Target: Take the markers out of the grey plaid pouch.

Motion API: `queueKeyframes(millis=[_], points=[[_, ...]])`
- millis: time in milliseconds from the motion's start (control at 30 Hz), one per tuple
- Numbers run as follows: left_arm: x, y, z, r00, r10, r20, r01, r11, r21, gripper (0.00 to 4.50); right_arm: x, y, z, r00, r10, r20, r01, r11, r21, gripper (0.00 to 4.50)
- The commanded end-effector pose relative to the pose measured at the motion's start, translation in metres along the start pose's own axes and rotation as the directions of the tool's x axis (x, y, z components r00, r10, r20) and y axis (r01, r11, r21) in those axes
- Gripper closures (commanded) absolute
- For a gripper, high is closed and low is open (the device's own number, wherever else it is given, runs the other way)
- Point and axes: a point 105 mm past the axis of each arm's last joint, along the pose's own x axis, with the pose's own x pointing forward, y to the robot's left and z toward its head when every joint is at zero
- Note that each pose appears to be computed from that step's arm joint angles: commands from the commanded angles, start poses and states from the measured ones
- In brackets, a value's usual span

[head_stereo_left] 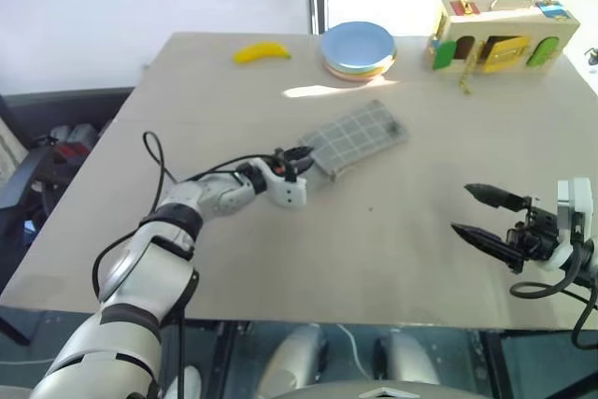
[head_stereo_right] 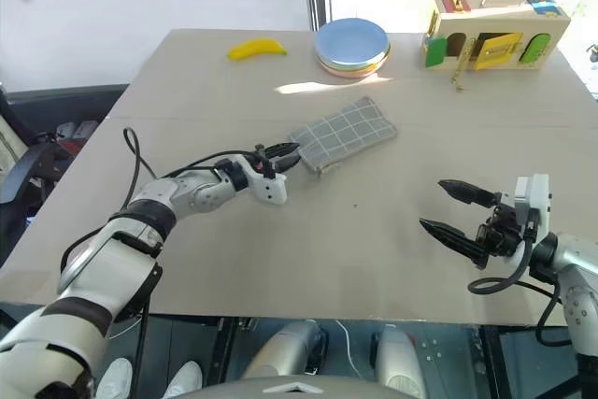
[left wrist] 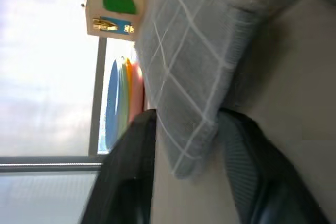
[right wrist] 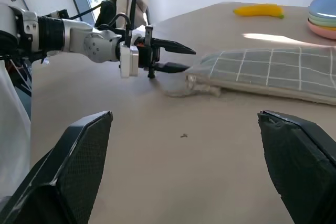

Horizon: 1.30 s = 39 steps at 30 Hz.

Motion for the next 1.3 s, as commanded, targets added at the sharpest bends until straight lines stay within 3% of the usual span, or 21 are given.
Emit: queueKeyframes(millis=[33,233,400,533,633,767,833,1000,1133,1300], points=[[0.003,-0.029,0.009,0.997,-0.081,0.012,0.081,0.996,-0.022,4.43,0.002,0.002,0.007,1.0,0.002,0.029,-0.001,0.999,-0.036,0.0],[0.012,-0.012,0.018,0.999,0.012,0.048,-0.01,0.999,-0.036,4.43,0.009,-0.001,0.003,1.0,-0.013,0.025,0.014,0.998,-0.058,0.0],[0.02,0.007,0.033,0.99,0.088,0.111,-0.075,0.991,-0.114,4.43,0.031,-0.005,-0.01,0.994,-0.051,-0.095,0.03,0.978,-0.208,0.0],[0.017,-0.014,0.046,0.982,-0.055,0.183,0.054,0.998,0.01,4.43,0.045,-0.002,-0.008,0.997,-0.037,-0.064,0.022,0.975,-0.22,0.0],[0.012,-0.017,0.039,0.984,-0.083,0.156,0.076,0.996,0.047,4.43,0.047,-0.005,-0.007,0.998,-0.049,-0.048,0.037,0.973,-0.229,0.0],[0.003,0.004,0.037,0.985,0.008,0.171,-0.003,1.0,-0.029,2.63,0.042,-0.007,-0.004,0.997,-0.072,-0.032,0.063,0.972,-0.228,0.0],[-0.004,0.012,0.033,0.985,0.031,0.168,-0.021,0.998,-0.063,2.22,0.039,-0.006,0.0,0.997,-0.077,-0.013,0.073,0.973,-0.218,0.0],[-0.031,0.005,0.024,0.987,-0.038,0.154,0.055,0.993,-0.107,2.22,0.028,-0.001,0.008,0.998,-0.063,0.005,0.062,0.98,-0.189,0.0],[-0.052,-0.003,0.005,0.993,-0.088,0.074,0.098,0.984,-0.151,2.22,0.024,-0.004,0.008,0.996,-0.088,0.001,0.087,0.979,-0.187,0.0],[-0.048,-0.015,-0.003,0.991,-0.135,0.022,0.137,0.976,-0.17,2.22,0.025,-0.005,0.009,0.996,-0.092,0.015,0.093,0.98,-0.177,0.0]])
